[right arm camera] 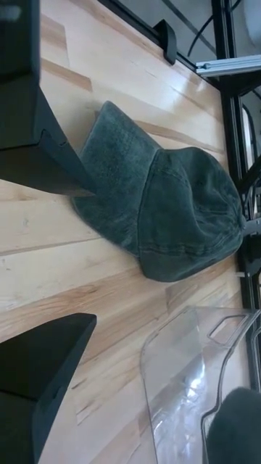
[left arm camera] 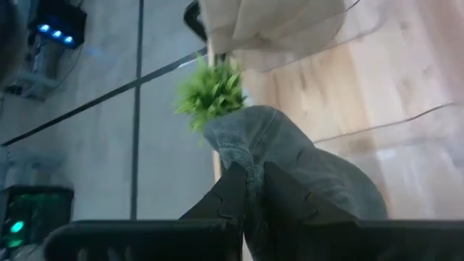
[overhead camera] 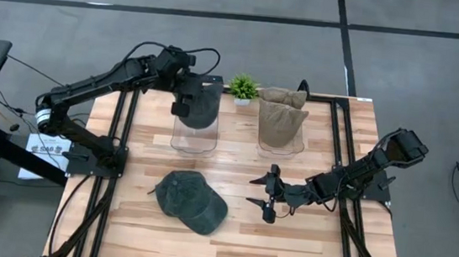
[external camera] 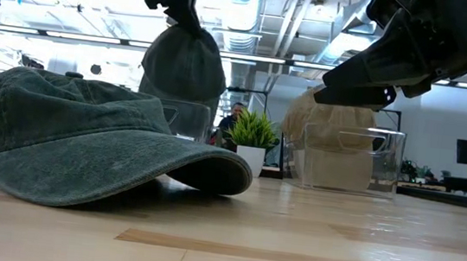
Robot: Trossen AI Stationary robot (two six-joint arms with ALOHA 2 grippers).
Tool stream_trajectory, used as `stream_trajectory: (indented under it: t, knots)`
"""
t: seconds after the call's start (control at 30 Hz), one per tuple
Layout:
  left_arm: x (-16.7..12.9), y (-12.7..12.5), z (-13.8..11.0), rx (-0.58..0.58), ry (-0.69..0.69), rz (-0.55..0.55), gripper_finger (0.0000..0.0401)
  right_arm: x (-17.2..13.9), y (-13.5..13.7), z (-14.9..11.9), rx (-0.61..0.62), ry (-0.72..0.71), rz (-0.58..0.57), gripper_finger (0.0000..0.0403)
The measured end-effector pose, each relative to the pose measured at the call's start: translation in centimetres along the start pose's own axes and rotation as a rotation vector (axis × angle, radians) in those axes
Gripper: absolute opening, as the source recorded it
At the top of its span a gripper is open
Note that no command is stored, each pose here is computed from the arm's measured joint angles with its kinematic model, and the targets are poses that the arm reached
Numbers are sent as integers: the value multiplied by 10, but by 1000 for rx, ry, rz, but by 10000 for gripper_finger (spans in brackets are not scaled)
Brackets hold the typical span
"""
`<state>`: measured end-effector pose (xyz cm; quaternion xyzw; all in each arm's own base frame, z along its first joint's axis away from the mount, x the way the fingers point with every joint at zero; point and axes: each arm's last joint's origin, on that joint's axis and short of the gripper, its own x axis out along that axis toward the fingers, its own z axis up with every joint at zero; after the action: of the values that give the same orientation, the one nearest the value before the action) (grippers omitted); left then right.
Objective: Pick & Place hat
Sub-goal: Put the right black cap into the left transparent container
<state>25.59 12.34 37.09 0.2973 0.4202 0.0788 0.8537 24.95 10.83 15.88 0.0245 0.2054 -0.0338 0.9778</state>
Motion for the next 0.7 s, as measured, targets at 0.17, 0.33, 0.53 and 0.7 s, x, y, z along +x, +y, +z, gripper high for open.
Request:
stream_trajectory:
  t: [0.17, 0.33, 0.53, 0.7]
  knots:
    - [15, -12, -12, 32, 90, -11, 32, 0, 0, -1, 9, 6, -2, 270]
    - [32, -20, -22, 73, 102, -9, 33, 0, 0, -1, 12, 11, -3, 270]
    - [34, -18, -24, 63, 105, 10, 33, 0, 0, -1, 12, 11, -3, 270]
    - [34, -18, -24, 64, 111, 16, 32, 0, 0, -1, 12, 11, -3, 270]
